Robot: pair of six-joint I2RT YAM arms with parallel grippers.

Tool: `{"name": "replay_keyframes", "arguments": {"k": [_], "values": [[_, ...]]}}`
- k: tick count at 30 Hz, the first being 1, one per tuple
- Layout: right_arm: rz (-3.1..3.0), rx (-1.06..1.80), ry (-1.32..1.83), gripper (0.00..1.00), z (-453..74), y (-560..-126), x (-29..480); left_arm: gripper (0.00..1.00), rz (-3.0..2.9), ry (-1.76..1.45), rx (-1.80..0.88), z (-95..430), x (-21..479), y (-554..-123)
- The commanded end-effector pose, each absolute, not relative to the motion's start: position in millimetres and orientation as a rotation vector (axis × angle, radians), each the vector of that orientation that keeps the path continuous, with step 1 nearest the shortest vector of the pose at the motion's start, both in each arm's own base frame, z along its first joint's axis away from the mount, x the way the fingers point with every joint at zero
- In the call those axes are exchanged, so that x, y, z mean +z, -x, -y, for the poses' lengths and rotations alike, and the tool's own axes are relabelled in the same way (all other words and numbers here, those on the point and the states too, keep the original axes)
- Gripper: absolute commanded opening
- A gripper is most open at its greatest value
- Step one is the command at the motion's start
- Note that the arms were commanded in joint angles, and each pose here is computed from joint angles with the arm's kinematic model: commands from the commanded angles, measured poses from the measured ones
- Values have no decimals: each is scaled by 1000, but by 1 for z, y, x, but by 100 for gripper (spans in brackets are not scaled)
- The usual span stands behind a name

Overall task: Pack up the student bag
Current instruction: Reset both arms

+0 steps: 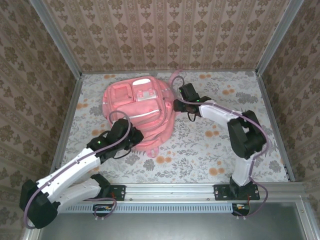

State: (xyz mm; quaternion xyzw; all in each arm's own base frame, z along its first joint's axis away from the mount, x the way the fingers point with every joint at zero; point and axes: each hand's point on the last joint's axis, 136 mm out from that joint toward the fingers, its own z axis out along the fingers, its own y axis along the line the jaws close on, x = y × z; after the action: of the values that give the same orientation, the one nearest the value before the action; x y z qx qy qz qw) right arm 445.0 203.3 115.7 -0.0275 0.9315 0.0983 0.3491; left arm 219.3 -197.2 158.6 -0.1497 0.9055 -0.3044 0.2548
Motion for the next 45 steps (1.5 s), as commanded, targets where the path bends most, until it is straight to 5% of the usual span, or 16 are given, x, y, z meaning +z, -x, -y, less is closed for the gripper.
{"name": "replay_keyframes", "arguments": {"k": [1, 6, 10, 17, 23, 33, 40, 45], "values": [[-2330, 230, 50, 65, -181, -426, 162, 44, -2392, 330, -762, 189, 194, -236], [-2238, 233, 19, 79, -154, -388, 199, 81, -2376, 333, -598, 144, 215, -259], [-2127, 250, -15, 98, -125, -362, 231, 100, -2340, 374, -357, 83, 229, -278], [-1944, 36, -61, 100, -64, -335, 249, 100, -2192, 421, 175, -16, 225, -297], [-1885, -189, -105, 100, -16, -331, 217, 100, -2130, 408, 345, -56, 173, -318], [-1918, -239, -122, 100, 5, -373, 144, 100, -2084, 121, 281, -32, 107, -372], [-1953, -202, -102, 100, 10, -409, 109, 100, -1989, 47, 159, -20, 105, -402], [-1896, -98, -130, 100, 15, -398, 102, 100, -1934, -82, 70, 2, 94, -399]]}}
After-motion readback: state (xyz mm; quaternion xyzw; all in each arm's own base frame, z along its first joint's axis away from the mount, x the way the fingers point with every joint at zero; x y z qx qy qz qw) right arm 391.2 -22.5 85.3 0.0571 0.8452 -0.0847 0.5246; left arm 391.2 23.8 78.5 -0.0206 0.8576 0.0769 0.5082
